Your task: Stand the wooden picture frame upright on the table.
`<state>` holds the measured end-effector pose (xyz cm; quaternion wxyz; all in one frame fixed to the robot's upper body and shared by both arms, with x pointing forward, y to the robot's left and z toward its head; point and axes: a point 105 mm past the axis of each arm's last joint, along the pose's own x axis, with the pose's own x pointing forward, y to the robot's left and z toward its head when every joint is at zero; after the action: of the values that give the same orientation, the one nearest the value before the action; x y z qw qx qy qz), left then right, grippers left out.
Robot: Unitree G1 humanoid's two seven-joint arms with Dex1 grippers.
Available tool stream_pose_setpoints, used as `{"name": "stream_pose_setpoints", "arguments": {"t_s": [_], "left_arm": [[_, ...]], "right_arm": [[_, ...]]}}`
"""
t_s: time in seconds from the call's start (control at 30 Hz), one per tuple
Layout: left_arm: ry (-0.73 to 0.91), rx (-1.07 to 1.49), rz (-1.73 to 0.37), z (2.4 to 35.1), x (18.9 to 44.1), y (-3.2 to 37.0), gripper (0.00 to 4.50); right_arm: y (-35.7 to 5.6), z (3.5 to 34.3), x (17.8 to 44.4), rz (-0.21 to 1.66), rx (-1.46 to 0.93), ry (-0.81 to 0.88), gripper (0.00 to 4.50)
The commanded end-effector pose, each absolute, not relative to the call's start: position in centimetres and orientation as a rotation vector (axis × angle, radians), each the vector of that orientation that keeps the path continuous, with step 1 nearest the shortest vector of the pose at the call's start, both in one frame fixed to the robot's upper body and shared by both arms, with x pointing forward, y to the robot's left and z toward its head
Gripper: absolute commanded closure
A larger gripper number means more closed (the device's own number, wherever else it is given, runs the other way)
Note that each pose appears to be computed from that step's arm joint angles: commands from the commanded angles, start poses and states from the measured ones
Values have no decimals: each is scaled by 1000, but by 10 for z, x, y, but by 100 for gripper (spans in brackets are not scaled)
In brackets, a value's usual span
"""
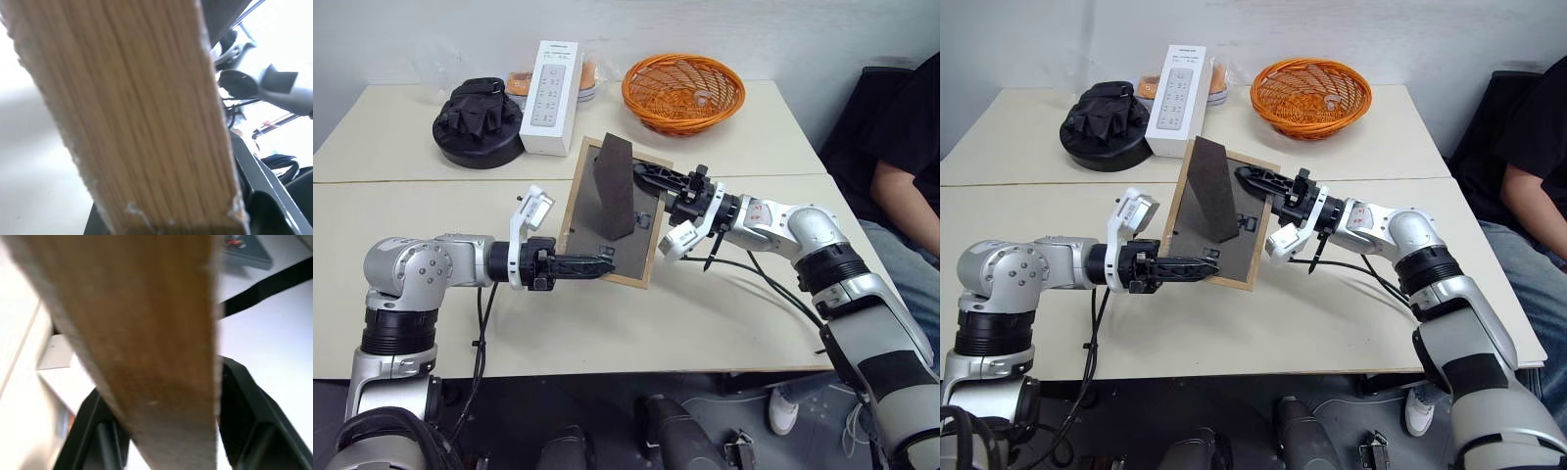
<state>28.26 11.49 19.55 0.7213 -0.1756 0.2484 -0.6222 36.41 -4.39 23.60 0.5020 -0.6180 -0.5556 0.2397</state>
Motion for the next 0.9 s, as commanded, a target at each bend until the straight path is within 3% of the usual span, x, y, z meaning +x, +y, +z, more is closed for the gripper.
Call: {"name": "stream_pose_setpoints", "arguments": {"t_s": [0.03, 0.23, 0.4, 0.5, 0.6, 0.73, 0.9], "left_arm": [[478, -366, -1277, 214, 294, 132, 179], [347, -361, -1125, 240, 293, 174, 1], [169, -180, -1027, 264, 249, 205, 0], [127, -18, -954, 255, 233, 204, 0], [51, 88, -851, 250, 234, 205, 0], [-5, 99, -886, 246, 228, 192, 0], [28, 106, -944, 235, 225, 184, 0]], "right_arm": [[-43, 243, 359, 596, -1493, -1396, 312], [-45, 245, 360, 635, -1493, -1389, 322], [-50, 237, 362, 760, -1386, -1258, 322], [-48, 223, 372, 876, -1101, -944, 322], [-45, 218, 369, 1065, -729, -660, 322], [-39, 215, 360, 1303, -163, -258, 322], [-34, 196, 361, 1327, 138, 80, 322]]}}
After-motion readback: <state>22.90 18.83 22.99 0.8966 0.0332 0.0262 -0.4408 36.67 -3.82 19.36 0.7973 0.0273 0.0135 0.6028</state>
